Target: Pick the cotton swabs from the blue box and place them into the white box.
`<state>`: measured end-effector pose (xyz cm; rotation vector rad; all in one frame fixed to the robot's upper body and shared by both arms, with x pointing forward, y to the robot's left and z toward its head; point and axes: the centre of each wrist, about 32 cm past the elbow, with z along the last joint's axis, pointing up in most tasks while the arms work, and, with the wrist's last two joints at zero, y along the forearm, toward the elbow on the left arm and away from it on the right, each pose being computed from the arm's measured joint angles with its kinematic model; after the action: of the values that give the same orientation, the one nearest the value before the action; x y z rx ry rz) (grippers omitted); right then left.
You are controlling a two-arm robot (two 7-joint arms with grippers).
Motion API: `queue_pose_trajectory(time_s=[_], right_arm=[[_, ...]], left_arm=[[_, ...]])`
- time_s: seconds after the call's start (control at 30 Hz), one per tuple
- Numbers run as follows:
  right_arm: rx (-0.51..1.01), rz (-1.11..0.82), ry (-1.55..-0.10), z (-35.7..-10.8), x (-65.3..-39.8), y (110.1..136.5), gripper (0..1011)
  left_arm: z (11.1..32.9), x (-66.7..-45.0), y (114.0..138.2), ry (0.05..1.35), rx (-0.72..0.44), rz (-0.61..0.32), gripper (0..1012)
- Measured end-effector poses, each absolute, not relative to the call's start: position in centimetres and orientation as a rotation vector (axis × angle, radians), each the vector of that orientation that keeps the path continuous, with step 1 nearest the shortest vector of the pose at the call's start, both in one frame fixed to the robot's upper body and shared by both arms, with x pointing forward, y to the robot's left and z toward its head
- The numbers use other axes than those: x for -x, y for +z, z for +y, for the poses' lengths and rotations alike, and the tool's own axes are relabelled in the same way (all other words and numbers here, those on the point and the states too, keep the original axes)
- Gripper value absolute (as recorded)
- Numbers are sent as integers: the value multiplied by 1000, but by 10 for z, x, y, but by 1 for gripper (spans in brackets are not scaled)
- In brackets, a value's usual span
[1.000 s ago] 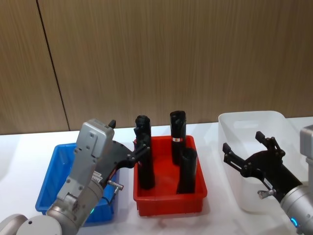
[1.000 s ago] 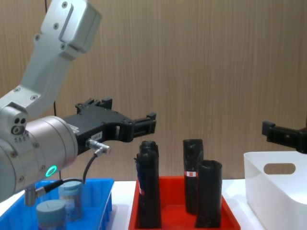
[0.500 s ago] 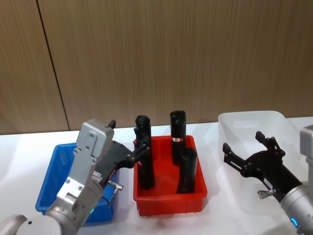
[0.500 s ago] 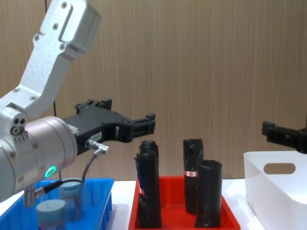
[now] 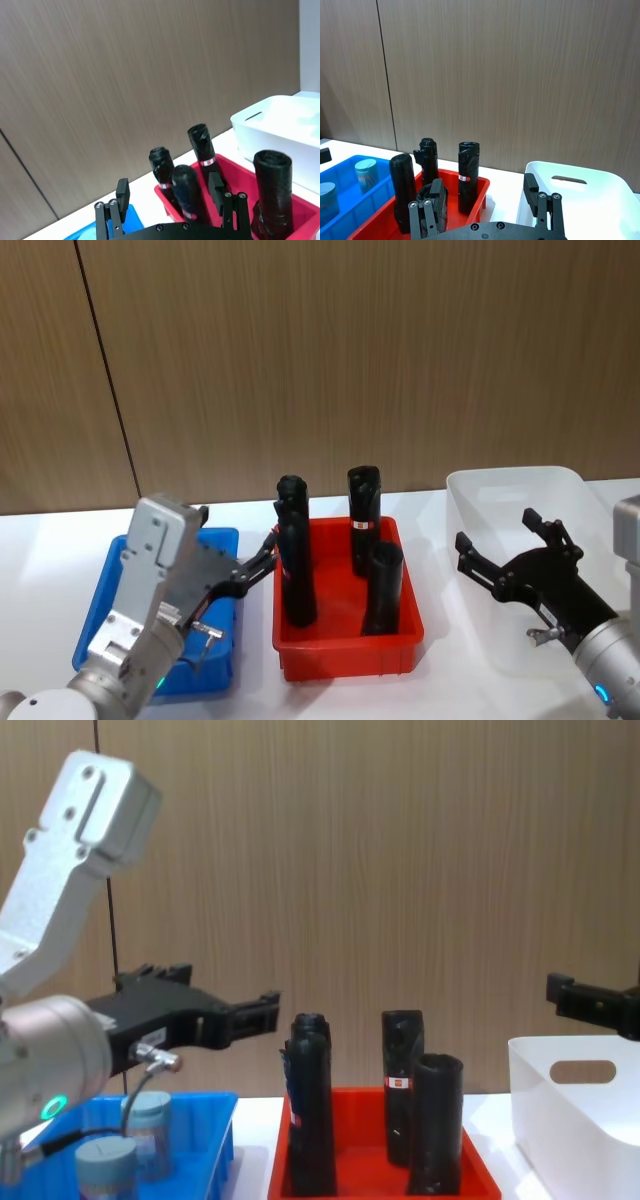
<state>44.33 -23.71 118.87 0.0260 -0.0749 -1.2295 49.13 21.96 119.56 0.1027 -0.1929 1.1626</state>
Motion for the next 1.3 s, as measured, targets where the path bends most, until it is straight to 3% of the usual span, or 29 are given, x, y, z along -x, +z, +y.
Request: queue_pose_trajectory(time_s=[0.73,1.3], right_arm=[[-26,-75,-1230,-237,-443,1189,1002],[-26,-75,-1230,-237,-443,1189,1002]], left_arm=[[271,-483,1184,1316,-206,57,1000],[297,-502,1174,1353,-274,240,1000]])
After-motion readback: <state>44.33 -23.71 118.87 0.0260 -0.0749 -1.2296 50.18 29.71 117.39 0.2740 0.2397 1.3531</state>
